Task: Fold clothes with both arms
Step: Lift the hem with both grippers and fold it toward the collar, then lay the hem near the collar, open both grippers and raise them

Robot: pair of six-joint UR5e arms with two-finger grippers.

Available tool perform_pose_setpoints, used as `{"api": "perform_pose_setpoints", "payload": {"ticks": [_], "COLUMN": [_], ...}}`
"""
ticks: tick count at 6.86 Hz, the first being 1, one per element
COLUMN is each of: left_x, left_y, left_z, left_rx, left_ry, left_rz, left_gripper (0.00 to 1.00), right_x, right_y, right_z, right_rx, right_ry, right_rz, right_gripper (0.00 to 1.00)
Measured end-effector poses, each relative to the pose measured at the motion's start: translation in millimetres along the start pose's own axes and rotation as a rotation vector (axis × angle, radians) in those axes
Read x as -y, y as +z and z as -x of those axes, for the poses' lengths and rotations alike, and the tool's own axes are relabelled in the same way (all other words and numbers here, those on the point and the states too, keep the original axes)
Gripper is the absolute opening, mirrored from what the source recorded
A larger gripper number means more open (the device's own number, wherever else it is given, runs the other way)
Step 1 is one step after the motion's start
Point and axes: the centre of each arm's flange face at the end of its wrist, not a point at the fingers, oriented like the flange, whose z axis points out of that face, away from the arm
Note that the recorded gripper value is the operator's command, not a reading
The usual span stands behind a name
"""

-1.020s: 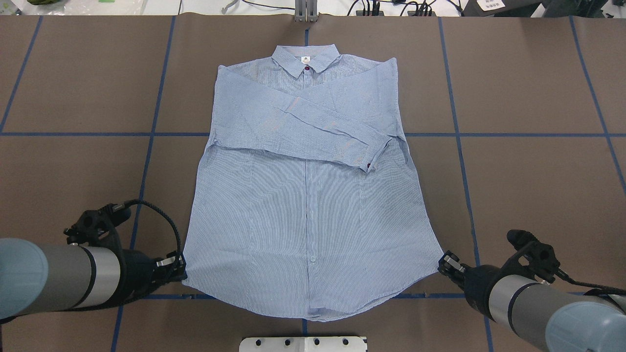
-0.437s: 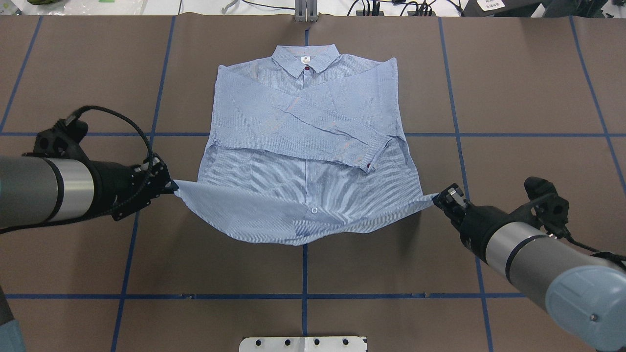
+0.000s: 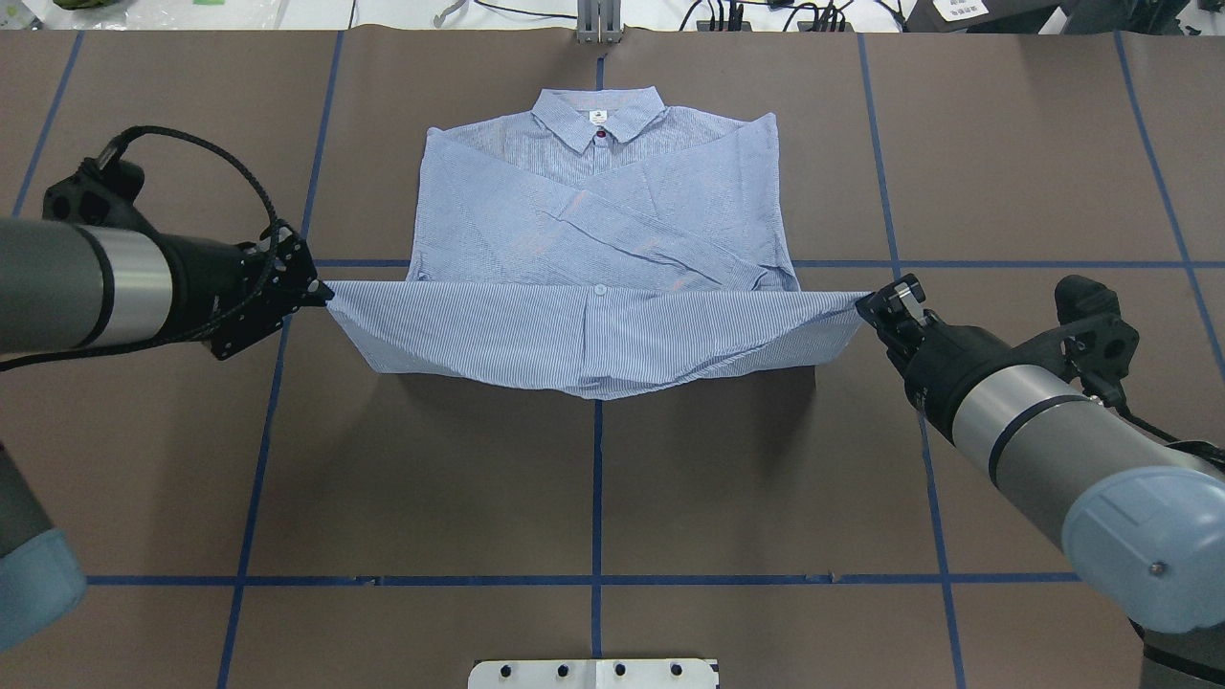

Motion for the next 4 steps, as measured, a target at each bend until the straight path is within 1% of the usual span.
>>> {"api": "perform_pose_setpoints", "payload": {"ticks": [1, 2, 3, 4], "left_x": [13.9, 31.5, 46.7, 61.6], "left_y": [23.0, 42.3, 59.2, 79.6], "left_z": [-21.8, -40.3, -50.9, -59.6], "left_rx": [0.005, 0.009, 0.016, 0.017], "left_ry": [-0.014, -0.018, -0.005, 0.022], "left_rz": [-0.022, -0.051, -0.073, -0.089], "left_gripper": [0.0, 0.0, 0.0, 0.0], "right_x": [-8.9, -18.3, -21.1, -16.1], "right_y": [13.0, 34.8, 61.3, 90.7], "right_z": [10.5, 20.8, 32.2, 44.4], "right_rx": [0.047, 0.084, 0.098, 0.084], "right_ry": [0.004, -0.001, -0.016, -0.043], "right_rz": [-0.042, -0.095, -0.144, -0.178], "right_gripper": [0.0, 0.0, 0.0, 0.0]}}
